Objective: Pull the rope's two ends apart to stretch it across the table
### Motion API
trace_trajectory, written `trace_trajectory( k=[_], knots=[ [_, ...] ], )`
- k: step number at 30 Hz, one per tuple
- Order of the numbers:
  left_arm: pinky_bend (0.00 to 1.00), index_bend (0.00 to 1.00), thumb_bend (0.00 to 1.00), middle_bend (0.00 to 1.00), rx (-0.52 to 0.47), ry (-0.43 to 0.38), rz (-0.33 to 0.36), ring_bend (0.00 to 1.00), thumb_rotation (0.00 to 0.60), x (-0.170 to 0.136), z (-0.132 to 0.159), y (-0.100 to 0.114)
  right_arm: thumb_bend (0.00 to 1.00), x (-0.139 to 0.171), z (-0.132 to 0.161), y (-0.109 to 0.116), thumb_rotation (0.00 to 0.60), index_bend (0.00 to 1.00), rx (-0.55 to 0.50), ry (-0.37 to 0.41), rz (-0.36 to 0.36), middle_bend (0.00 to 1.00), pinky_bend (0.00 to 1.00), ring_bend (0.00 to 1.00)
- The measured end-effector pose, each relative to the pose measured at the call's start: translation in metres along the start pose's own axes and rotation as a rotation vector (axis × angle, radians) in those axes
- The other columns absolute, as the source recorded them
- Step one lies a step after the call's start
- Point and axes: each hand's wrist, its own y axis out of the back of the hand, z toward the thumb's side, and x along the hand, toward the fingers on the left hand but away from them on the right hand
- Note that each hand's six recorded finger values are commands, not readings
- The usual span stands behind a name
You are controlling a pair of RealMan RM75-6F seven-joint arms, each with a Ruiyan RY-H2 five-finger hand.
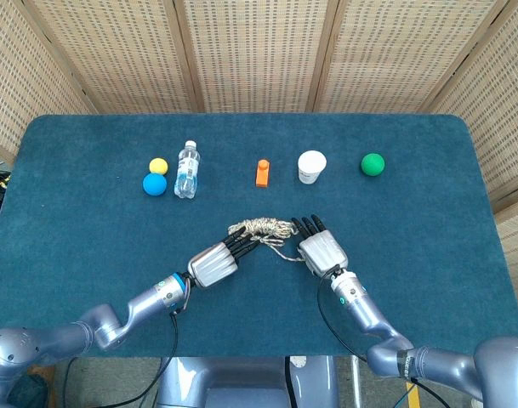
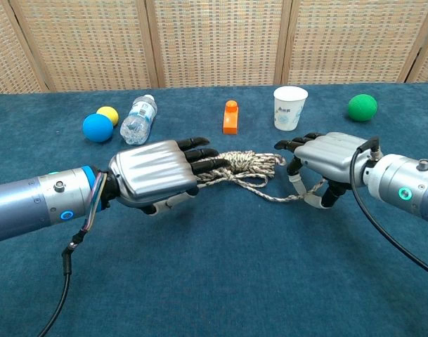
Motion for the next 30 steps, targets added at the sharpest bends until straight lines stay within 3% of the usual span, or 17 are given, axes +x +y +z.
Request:
trace_trajectory(
  k=[7, 20, 30],
  knots=[
    [0.0, 0.69, 0.59, 0.0, -0.025, 0.06, -0.008, 0.0, 0.6, -0.016, -0.026, -0.007, 0.53, 0.003, -0.009, 0.004, 0.6, 0.68, 0.02, -0.019, -0.013, 0.0, 0.0, 0.0],
    [0.0, 0.7, 0.6, 0.0, -0.145, 0.257, -0.029, 0.0, 0.6, -0.068, -0.096, -0.031, 0.53, 0.008, -0.04, 0.016, 0.6, 0.68, 0.097, -0.086, -0.061, 0.0, 0.0, 0.0],
    [0.0, 0.7, 0.6, 0.0, -0.167, 0.393, -0.066, 0.0, 0.6, -0.112, -0.149, -0.055, 0.53, 0.012, -0.089, 0.03, 0.6, 0.68, 0.181, -0.195, -0.08, 0.0, 0.0, 0.0]
  ],
)
